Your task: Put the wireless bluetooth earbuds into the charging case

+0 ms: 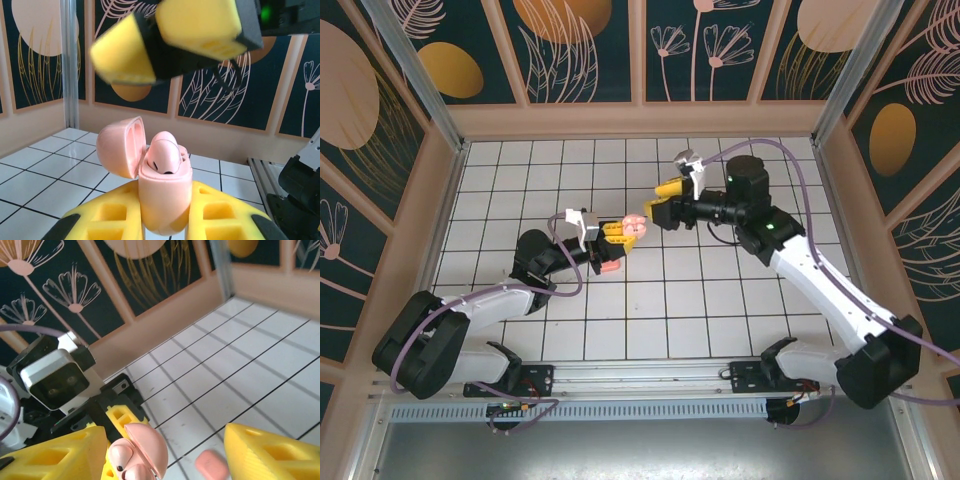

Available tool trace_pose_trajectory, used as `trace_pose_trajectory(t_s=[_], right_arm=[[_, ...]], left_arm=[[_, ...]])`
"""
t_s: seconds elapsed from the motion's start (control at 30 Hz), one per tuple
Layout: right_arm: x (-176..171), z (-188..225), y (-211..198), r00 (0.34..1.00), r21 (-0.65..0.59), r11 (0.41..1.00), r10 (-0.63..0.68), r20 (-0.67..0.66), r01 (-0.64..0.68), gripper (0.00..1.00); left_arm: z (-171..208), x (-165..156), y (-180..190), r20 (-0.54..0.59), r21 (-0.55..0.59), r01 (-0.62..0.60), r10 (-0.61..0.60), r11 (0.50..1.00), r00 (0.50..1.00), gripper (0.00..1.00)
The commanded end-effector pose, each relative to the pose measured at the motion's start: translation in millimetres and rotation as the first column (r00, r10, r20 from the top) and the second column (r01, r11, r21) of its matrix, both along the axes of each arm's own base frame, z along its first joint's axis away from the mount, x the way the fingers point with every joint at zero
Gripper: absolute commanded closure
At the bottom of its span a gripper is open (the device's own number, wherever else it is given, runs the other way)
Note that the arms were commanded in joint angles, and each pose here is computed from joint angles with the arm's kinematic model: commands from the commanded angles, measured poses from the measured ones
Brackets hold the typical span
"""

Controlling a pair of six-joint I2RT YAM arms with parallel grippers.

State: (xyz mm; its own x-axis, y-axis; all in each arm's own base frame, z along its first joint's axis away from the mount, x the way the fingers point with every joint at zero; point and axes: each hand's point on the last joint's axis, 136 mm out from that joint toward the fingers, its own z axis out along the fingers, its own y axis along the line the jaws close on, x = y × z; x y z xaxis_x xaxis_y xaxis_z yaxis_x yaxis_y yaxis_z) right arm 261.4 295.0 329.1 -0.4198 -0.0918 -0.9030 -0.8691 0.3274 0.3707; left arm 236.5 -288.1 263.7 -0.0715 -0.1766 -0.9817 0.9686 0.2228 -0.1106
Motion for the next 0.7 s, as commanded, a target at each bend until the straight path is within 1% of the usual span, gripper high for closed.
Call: trace_pose_trajectory(t_s=[0.0,0.2,0.43,0.53,0.6,0.67], right_arm=[[-11.8,-1.3,15.0,0.985,0.047,0.990,0.136,-0.107,-0.132,0.36],[-12.8,-7.3,23.2,0.969,0.061,0.978,0.205,-0.139,-0.198,0.36],[-35.5,2.4,24.5,0.942,0.097,0.947,0.315,-0.115,-0.305,0.37],[-46.4,7.6,22.8,0.927,0.112,0.931,0.360,-0.104,-0.348,0.41],[-53.5,12.4,20.5,0.919,0.121,0.920,0.383,-0.089,-0.372,0.45],[-60.1,20.1,16.4,0.919,0.128,0.916,0.390,-0.057,-0.380,0.46]], left_arm=[[23.1,-8.4,-0.2,0.076,-0.036,0.031,-0.028,0.999,0.997,0.93],[24.9,-8.2,0.8,0.080,-0.034,0.022,-0.019,0.999,0.997,0.92],[22.6,-5.1,0.9,0.079,-0.021,0.005,-0.003,1.000,0.997,0.92],[22.5,-3.3,0.9,0.076,-0.018,-0.002,0.004,1.000,0.997,0.92],[22.0,-2.3,1.1,0.075,-0.017,-0.009,0.010,1.000,0.997,0.92],[22.5,-1.6,1.4,0.078,-0.017,-0.015,0.016,1.000,0.997,0.92]])
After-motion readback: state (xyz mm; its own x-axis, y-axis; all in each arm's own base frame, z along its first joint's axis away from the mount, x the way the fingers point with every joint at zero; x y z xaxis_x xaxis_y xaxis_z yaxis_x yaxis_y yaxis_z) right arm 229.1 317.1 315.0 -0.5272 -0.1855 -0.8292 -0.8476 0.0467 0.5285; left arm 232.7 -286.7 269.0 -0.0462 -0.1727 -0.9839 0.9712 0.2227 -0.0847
